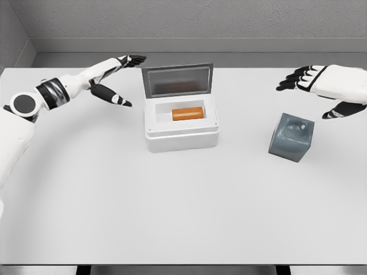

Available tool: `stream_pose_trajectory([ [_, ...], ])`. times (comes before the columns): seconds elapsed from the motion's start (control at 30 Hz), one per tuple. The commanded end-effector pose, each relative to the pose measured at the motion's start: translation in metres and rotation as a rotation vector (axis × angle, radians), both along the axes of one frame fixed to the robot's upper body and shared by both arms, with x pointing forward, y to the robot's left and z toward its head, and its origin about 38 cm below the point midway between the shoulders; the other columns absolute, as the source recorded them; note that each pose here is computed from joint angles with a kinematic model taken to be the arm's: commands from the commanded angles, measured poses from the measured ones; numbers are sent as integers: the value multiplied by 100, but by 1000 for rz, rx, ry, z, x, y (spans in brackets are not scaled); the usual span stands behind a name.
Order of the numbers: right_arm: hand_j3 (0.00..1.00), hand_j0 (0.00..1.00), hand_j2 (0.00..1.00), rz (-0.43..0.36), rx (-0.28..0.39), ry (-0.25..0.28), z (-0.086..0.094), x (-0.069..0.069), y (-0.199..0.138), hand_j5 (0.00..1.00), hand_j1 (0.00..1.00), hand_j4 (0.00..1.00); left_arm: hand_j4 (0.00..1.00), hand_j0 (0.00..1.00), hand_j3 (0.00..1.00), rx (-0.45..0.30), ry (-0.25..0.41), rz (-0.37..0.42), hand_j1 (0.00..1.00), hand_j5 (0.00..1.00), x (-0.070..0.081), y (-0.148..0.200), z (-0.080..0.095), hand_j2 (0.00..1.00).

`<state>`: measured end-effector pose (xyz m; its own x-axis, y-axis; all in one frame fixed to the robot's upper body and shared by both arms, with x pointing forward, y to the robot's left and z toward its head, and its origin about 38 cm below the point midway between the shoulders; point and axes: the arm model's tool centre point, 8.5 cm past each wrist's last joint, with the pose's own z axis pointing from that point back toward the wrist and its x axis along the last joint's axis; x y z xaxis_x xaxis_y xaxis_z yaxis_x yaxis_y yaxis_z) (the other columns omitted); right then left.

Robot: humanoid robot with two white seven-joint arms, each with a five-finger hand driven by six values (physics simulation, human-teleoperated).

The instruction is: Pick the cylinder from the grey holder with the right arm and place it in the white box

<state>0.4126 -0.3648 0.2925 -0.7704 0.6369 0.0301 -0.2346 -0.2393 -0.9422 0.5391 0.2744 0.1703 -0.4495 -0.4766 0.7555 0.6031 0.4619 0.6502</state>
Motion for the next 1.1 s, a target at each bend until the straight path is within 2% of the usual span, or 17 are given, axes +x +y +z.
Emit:
stream_pose_trajectory([
  [0.0,100,100,100,-14,9,2,0,1,-4,100,100,100,100,100,100,-2,-5,-16,100,100,-2,-2,3,100],
  [0.03,100,100,100,-16,10,3,0,2,-4,100,100,100,100,100,100,7,-19,-22,100,100,-3,1,8,100],
  [0.13,100,100,100,-16,22,9,-4,6,-1,100,100,100,100,100,100,22,-19,-45,100,100,-6,-4,6,100],
  [0.23,100,100,100,-13,25,8,-4,6,0,100,100,100,100,100,100,28,-41,-54,100,100,-9,2,14,100],
  [0.3,100,100,100,-15,28,10,-5,6,0,100,100,100,100,100,100,31,-36,-71,100,100,-14,0,11,100],
  [0.53,100,100,100,-33,35,19,-9,12,-3,100,100,100,100,100,100,24,-47,-90,100,100,-16,-6,14,100],
  [0.6,100,100,100,-38,37,25,-12,13,-4,100,100,100,100,100,100,30,-37,-102,100,100,-18,-10,8,100],
  [0.77,100,100,100,-36,40,31,-15,15,-2,100,100,100,100,100,100,35,-65,-126,100,100,-23,-9,17,100],
  [0.97,100,100,100,-33,37,41,-19,14,-1,100,100,100,100,100,100,37,-71,-125,100,100,-28,-1,20,100],
  [1.0,100,100,100,-32,38,61,-27,17,2,100,100,100,100,100,100,38,-71,-118,100,100,-28,3,21,100],
  [1.07,100,100,100,-29,41,68,-31,18,5,100,100,100,100,100,100,20,-69,-88,100,100,-28,19,26,100],
])
